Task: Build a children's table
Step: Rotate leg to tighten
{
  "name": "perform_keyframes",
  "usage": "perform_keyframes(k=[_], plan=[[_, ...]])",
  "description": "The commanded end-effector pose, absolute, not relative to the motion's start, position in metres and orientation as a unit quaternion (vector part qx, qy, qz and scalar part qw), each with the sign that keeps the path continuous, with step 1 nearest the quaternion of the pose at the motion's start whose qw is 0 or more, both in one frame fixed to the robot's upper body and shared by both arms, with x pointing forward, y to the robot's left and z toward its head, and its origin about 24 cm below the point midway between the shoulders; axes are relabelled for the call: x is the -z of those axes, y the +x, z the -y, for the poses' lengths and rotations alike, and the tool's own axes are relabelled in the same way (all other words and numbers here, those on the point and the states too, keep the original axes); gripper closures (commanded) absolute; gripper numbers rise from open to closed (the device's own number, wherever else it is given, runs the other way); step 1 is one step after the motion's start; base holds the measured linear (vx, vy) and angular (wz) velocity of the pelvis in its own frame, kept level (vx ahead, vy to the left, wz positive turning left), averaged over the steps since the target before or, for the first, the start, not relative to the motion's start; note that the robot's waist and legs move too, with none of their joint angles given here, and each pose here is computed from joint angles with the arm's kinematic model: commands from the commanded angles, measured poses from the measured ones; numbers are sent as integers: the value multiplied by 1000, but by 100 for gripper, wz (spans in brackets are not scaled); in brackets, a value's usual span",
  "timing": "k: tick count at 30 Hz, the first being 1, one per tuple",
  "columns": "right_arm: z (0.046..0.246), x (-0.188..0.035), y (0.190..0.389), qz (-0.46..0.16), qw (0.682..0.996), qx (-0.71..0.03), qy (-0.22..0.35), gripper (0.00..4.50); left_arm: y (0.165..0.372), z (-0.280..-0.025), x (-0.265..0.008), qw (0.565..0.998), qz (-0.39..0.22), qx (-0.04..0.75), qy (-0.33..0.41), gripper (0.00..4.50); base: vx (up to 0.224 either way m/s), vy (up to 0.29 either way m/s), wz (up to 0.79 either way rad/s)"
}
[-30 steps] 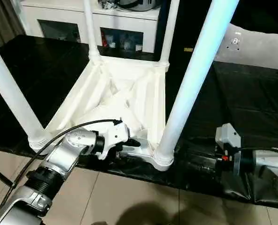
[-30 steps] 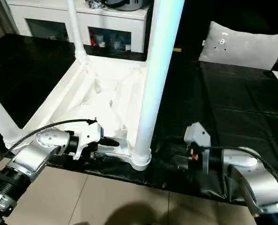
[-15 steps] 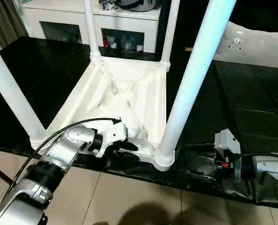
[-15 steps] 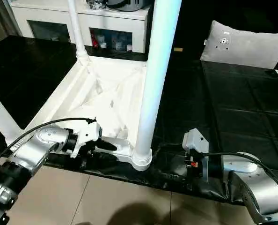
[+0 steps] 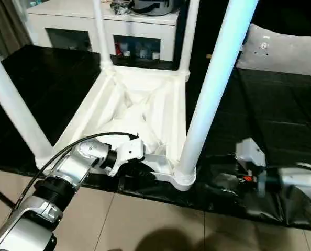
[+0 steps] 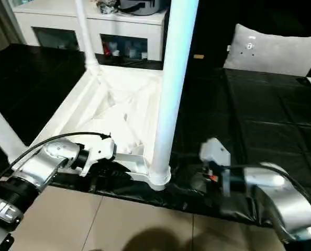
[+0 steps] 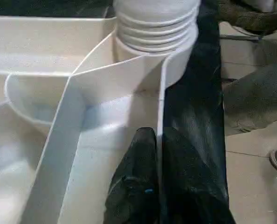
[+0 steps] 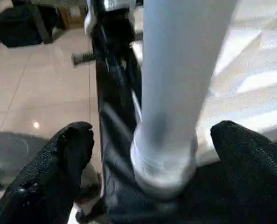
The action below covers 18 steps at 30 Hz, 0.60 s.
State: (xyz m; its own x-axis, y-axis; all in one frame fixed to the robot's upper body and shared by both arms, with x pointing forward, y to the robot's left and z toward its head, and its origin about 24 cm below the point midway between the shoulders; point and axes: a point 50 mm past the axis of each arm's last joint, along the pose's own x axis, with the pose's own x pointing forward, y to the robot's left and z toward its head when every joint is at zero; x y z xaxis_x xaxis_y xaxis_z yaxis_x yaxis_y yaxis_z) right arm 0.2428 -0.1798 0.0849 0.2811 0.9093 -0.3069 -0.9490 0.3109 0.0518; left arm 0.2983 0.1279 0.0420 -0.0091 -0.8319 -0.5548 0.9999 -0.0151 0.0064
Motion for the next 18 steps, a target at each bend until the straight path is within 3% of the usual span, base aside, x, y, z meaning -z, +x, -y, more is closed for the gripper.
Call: perform_keyframes(k=[1, 5, 18], plan=[[179, -85, 247, -142, 794, -588, -60, 17, 300, -128, -45, 676, -193, 681, 205, 450, 0, 0, 0], [173, -77, 258, -153, 786, -598, -39, 55, 298, -123, -48, 667, -177, 696, 198, 450, 0, 0, 0], [172, -71, 270, -186, 756, -628, -9, 179, 299, -125, -47, 667, -181, 694, 203, 450, 0, 0, 0]])
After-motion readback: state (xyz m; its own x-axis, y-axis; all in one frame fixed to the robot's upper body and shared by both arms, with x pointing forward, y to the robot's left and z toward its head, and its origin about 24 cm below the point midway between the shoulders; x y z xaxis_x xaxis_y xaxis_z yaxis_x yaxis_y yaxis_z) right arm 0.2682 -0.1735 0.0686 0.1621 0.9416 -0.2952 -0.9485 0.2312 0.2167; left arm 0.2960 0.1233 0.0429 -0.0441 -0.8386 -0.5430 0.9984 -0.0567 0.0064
